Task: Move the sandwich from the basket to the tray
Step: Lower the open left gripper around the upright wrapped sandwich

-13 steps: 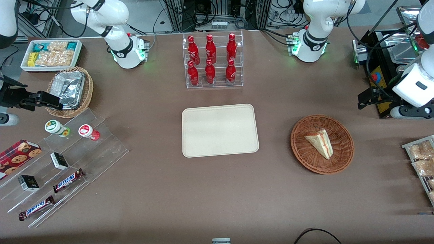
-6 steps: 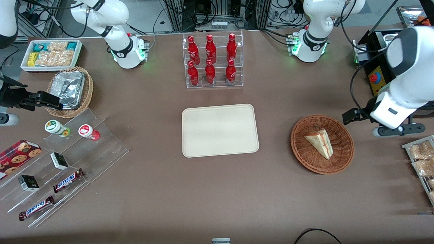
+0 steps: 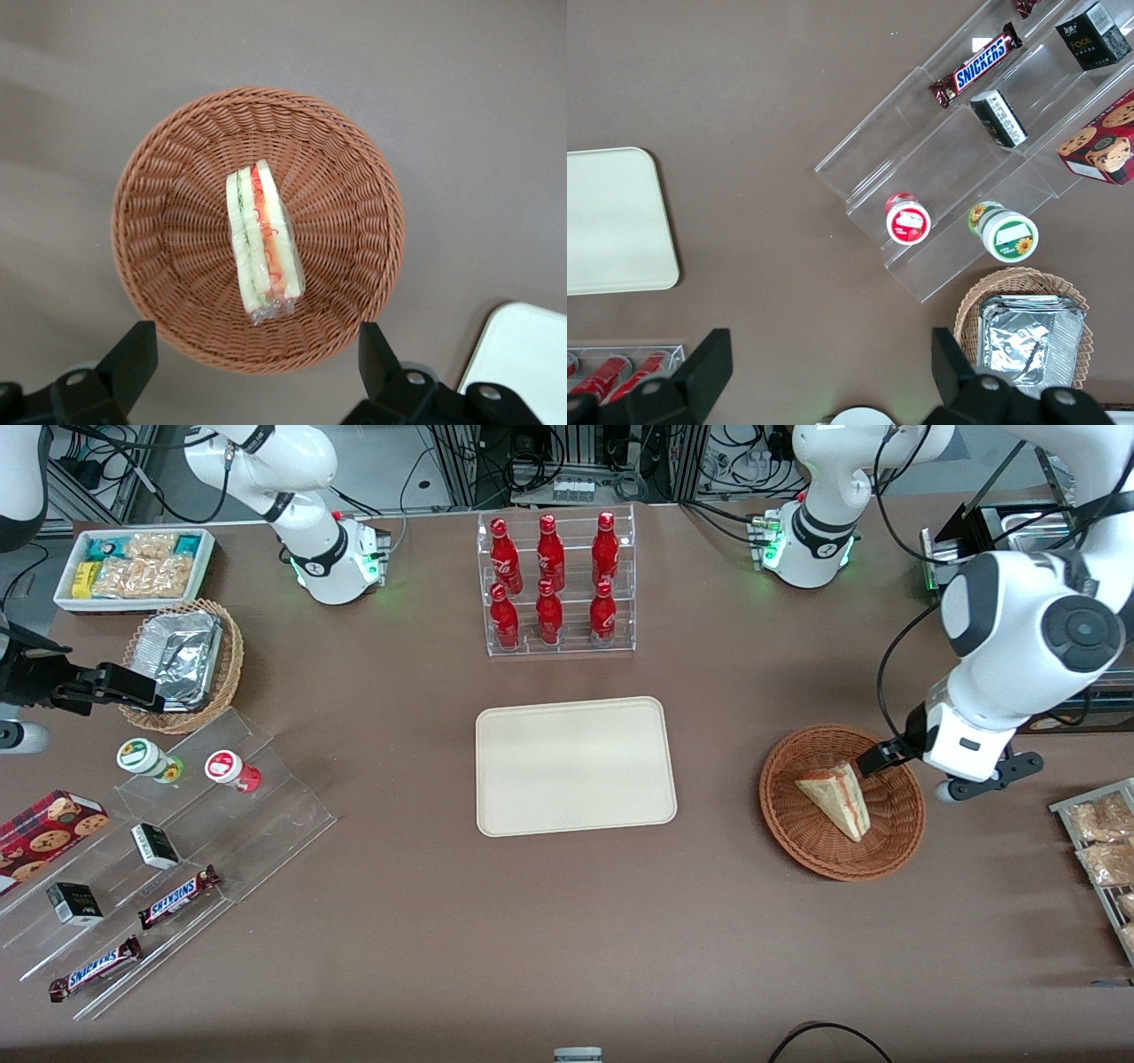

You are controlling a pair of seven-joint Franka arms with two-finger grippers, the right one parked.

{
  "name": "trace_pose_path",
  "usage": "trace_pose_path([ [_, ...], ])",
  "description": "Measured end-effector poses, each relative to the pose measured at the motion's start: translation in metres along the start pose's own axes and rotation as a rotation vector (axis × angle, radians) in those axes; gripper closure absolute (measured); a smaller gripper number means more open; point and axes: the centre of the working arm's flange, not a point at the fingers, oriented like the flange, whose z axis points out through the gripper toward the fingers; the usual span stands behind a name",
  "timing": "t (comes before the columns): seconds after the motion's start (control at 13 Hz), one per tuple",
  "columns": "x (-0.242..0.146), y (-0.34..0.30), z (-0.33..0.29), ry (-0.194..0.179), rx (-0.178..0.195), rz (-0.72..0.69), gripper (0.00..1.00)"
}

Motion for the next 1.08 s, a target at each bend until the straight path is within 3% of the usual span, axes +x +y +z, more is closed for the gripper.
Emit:
trace_pose_path([
  [0.46, -0.015, 0.003, 0.080, 0.027, -0.026, -0.088, 0.00],
  [1.08, -0.017, -0.003, 0.137, -0.019, -0.007, -0.102, 0.00],
])
